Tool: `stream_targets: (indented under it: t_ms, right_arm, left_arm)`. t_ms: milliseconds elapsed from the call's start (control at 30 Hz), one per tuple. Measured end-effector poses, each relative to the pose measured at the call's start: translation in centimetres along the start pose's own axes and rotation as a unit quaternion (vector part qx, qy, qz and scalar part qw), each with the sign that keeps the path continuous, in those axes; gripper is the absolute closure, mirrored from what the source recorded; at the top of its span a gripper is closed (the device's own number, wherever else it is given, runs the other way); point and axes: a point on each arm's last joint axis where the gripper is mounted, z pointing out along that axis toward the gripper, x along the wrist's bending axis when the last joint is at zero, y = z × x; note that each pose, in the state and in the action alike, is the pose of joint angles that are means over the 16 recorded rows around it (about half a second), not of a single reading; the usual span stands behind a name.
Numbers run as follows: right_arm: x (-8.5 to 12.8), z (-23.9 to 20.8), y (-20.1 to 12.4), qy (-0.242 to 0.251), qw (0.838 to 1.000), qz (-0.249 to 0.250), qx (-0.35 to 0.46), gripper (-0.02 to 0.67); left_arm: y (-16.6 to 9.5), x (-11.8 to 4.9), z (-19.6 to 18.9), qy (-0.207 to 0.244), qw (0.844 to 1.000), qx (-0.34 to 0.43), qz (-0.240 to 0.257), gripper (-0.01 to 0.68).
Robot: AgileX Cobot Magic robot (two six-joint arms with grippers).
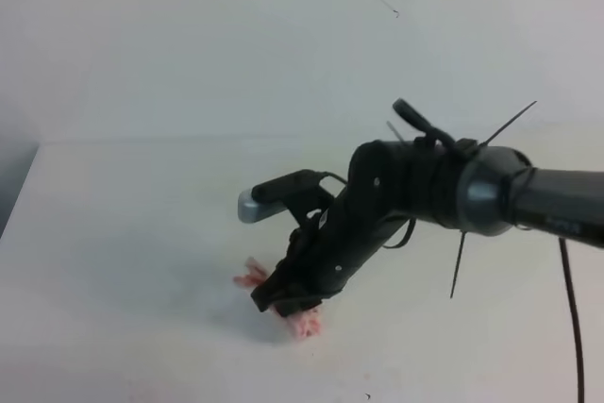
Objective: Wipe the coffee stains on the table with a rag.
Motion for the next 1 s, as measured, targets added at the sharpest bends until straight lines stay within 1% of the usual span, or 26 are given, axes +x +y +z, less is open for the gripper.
stream_targets:
  t_ms: [133,267,467,800,900,1000]
  right_arm:
    - [0.0,1.9,-0.4,-0.006,1.0,0.009,0.007,0.648]
    - [-1.1,3.0,-0.7,-0.018,0.999,0.028,0.008,0.648]
    - [-4.4,3.0,-0.6,-0.04,0.997,0.065,0.005,0.648]
    - [-10.5,1.2,-1.0,-0.064,0.99,0.122,0.013,0.649]
    - [-11.8,0.3,-1.2,-0.066,0.989,0.128,0.014,0.649]
    - [-12.5,-0.9,-1.6,-0.069,0.99,0.126,0.004,0.649]
  left_arm:
    - [0.0,0.0,0.0,0.0,1.0,0.0,0.0,0.672]
    - [0.0,0.0,0.0,0.0,1.0,0.0,0.0,0.672]
    - [0.0,0.0,0.0,0.0,1.0,0.0,0.0,0.672]
    - [0.0,0.0,0.0,0.0,1.0,0.0,0.0,0.672]
    - [0.0,0.0,0.0,0.0,1.0,0.0,0.0,0.672]
    - [0.0,0.0,0.0,0.0,1.0,0.0,0.0,0.672]
